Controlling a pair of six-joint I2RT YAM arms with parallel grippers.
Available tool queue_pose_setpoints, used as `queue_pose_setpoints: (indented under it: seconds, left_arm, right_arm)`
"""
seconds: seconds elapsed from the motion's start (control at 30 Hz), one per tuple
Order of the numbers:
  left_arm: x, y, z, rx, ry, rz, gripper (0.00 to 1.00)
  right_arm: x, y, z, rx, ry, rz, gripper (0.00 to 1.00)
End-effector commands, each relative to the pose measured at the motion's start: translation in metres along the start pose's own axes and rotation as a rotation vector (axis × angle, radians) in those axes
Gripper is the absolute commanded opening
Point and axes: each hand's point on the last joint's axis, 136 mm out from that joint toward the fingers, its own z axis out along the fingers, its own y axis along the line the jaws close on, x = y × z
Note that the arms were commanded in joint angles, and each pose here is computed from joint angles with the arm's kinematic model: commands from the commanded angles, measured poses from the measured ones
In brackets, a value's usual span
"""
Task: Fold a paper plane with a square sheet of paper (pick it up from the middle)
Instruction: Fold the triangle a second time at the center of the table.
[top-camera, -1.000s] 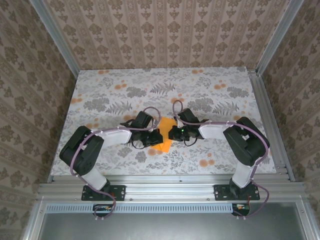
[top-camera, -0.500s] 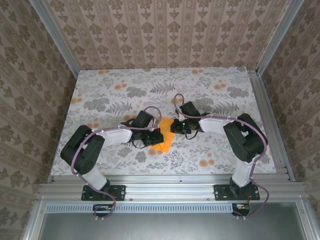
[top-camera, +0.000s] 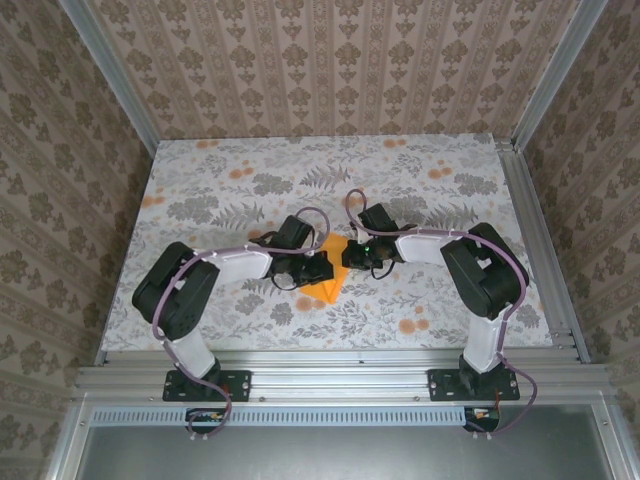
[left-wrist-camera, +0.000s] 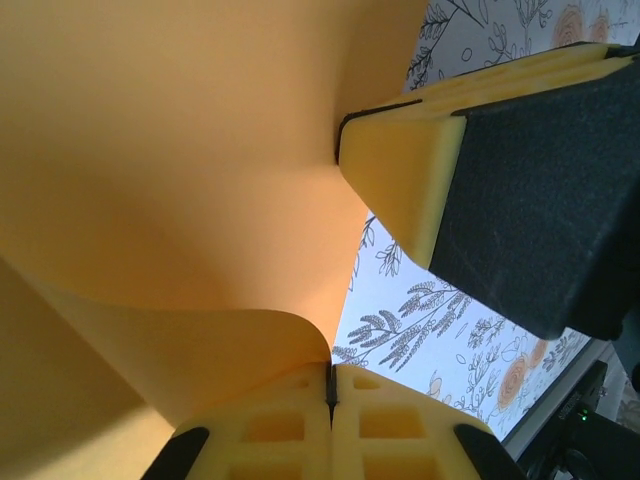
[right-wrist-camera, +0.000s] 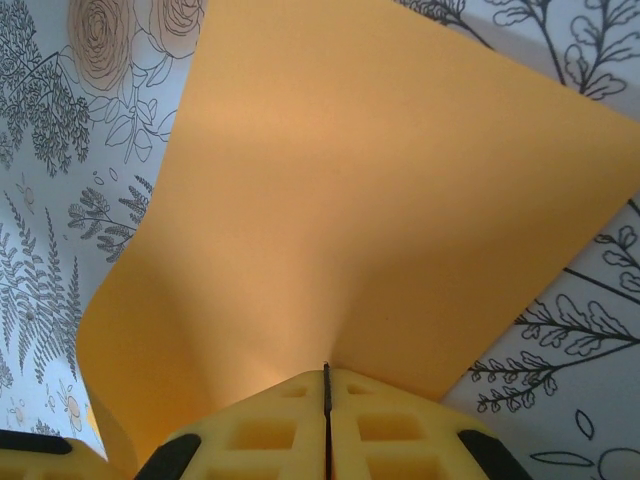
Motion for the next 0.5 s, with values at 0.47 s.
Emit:
queue_pose_setpoints:
  seconds: [0.47]
  left_arm:
    - [-0.012, -0.008, 0.02, 0.015, 0.014, 0.025, 0.06]
  right_arm:
    - [0.013, -0.005, 0.007, 0.008, 0.056, 0.001, 0.1]
